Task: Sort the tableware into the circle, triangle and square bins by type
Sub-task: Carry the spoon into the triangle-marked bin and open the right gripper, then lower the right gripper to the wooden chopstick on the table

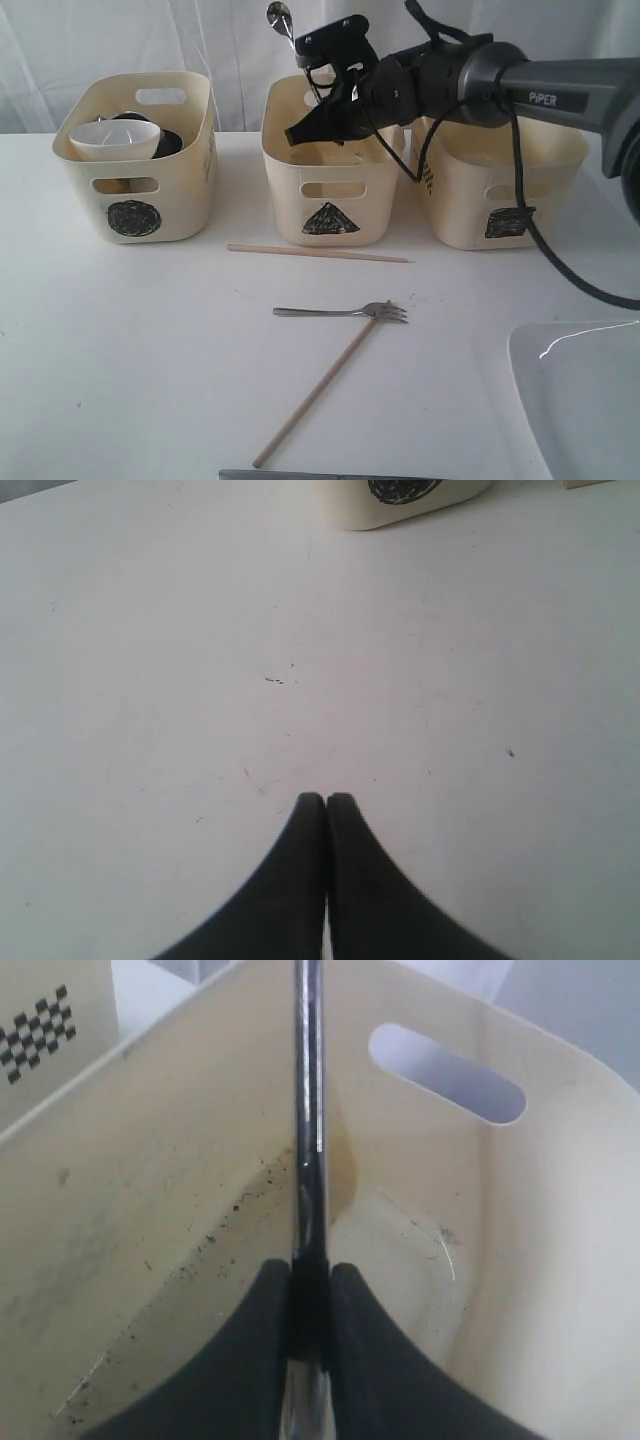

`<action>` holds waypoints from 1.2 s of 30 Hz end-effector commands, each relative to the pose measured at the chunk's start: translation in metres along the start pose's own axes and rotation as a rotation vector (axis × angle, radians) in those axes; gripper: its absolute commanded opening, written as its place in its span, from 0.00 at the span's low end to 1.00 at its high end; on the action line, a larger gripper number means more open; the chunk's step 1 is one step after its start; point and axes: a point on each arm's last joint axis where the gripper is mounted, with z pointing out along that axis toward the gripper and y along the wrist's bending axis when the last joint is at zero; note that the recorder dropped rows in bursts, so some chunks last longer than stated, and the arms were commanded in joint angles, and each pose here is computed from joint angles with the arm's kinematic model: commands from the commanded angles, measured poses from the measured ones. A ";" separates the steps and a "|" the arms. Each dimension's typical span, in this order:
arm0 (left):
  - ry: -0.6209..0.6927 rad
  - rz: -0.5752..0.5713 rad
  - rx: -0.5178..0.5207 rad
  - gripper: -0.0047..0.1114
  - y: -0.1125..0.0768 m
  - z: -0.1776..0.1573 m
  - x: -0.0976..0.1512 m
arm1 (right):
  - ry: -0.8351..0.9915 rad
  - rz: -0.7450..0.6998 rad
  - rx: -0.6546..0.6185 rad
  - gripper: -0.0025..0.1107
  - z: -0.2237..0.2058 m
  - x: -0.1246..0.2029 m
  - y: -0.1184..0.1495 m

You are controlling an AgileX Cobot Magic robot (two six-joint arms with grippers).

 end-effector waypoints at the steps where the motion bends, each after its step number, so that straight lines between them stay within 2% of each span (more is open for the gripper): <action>1: -0.004 -0.005 0.002 0.04 0.000 0.000 0.000 | -0.018 -0.052 0.009 0.13 0.003 0.000 -0.004; 9: -0.004 -0.005 0.002 0.04 0.000 0.000 0.000 | -0.038 -0.052 0.011 0.35 0.002 -0.003 -0.005; 14: -0.004 -0.005 0.002 0.04 0.000 0.000 0.000 | -0.030 -0.051 0.015 0.36 -0.015 -0.015 -0.007; 20: -0.004 -0.005 0.002 0.04 0.000 0.000 0.000 | -0.053 -0.053 0.028 0.36 -0.069 -0.048 -0.014; 25: -0.004 -0.005 0.002 0.04 0.000 0.000 0.000 | 0.075 -0.065 0.023 0.36 -0.121 -0.059 -0.019; 27: -0.004 -0.005 0.002 0.04 0.000 0.000 0.000 | 0.173 -0.138 0.007 0.36 -0.142 -0.056 -0.019; 29: -0.004 -0.005 0.002 0.04 0.000 0.000 0.000 | 0.274 -0.200 -0.051 0.36 -0.159 -0.051 -0.017; 32: -0.004 -0.005 0.002 0.04 0.000 0.000 0.000 | 0.458 -0.331 -0.257 0.36 -0.173 -0.034 -0.004; 36: -0.004 -0.005 0.002 0.04 0.000 0.000 0.000 | 0.491 -0.343 -0.426 0.36 -0.170 -0.019 0.011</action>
